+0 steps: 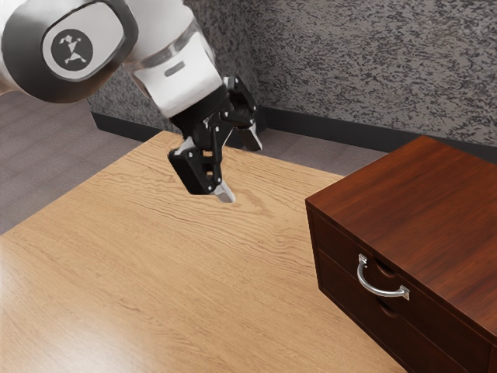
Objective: Pull the drawer handle with one arm to open the drawer
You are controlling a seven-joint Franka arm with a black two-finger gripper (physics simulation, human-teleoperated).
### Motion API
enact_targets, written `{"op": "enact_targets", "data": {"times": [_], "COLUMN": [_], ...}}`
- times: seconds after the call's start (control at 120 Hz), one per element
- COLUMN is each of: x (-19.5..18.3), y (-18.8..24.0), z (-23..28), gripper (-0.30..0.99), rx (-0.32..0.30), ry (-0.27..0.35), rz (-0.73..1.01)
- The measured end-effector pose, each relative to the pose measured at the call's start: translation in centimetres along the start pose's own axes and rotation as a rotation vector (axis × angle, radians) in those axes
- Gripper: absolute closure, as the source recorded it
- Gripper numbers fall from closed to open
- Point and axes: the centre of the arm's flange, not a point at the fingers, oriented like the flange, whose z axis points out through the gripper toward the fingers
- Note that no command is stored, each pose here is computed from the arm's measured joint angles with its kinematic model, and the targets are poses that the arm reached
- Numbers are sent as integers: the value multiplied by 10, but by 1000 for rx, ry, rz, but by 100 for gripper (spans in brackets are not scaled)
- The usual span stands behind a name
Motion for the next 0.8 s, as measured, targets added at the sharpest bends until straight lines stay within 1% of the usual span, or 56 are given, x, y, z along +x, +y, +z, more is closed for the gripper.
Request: {"op": "enact_targets", "data": {"times": [0.042, 0.167, 0.3, 0.383, 0.458, 0.6, 0.8], "x": [0, 35, 54, 69, 74, 71, 78], "y": [2, 22, 35, 48, 53, 60, 80], "z": [14, 48, 78, 93, 103, 119, 150], "gripper": [3, 9, 14, 18, 22, 29, 34], "rx": [30, 98, 165, 194, 222, 252, 248], "ry": [0, 31, 57, 75, 83, 79, 83], "rz": [32, 189, 302, 370, 410, 457, 532]}}
